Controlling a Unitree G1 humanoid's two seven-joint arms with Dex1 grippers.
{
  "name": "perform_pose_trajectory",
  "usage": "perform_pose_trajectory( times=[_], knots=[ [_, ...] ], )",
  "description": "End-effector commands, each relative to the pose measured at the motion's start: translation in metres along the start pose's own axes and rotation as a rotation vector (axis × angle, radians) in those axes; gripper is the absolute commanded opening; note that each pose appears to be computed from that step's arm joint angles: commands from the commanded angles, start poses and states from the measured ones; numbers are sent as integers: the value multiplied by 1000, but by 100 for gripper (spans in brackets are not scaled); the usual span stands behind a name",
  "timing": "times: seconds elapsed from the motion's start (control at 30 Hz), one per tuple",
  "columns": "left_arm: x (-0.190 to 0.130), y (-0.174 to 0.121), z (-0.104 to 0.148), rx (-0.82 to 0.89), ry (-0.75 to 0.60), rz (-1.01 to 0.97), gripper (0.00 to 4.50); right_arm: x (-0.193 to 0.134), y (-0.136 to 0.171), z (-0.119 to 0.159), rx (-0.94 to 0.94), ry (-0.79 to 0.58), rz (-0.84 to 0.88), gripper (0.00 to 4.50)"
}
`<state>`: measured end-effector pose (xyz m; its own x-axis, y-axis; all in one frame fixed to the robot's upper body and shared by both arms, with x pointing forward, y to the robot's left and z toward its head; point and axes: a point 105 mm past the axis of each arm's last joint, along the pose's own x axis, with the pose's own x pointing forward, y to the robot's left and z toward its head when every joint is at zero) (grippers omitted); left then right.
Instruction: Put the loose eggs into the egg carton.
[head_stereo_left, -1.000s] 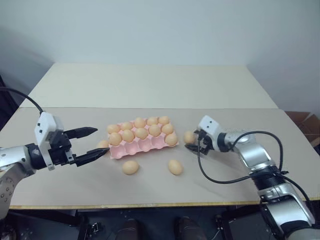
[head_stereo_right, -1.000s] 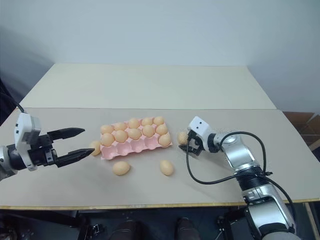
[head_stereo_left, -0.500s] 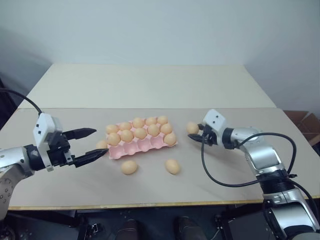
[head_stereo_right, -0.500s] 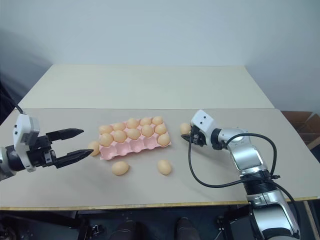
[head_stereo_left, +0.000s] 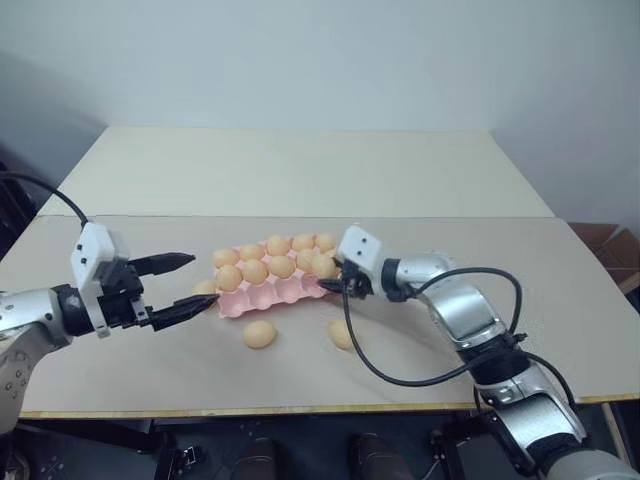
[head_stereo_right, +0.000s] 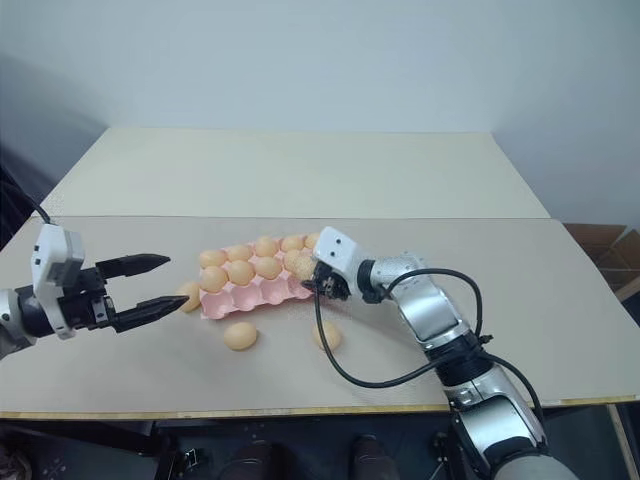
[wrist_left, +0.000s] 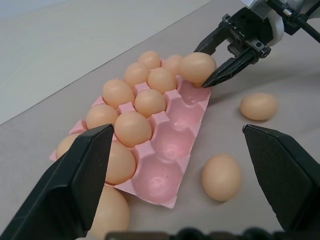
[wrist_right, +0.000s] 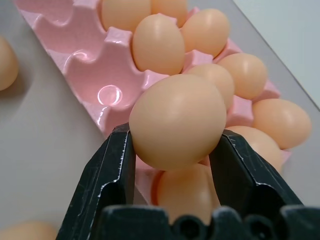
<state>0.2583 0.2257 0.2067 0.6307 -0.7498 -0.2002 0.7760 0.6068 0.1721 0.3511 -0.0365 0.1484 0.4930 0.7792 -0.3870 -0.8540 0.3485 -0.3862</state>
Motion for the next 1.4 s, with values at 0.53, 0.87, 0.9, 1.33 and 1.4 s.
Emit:
perform_pose_trajectory(
  times=[0.53,0.87,0.9,1.33,1.4],
  knots=[
    [-4,3,9,48,-21,6,450,-122,-11,30,-19,-184,-74,448],
    [-13,5,-1,28,16,20,450,-205,11,-11,7,-80,17,448],
    [-14,5,-2,32,16,21,450,-206,11,-12,7,-73,15,448],
    [-15,3,-1,26,9,20,450,-197,13,-7,-11,-97,26,448],
    [-14,2,-1,27,7,18,450,-185,17,-5,-19,-107,47,448]
  ],
)
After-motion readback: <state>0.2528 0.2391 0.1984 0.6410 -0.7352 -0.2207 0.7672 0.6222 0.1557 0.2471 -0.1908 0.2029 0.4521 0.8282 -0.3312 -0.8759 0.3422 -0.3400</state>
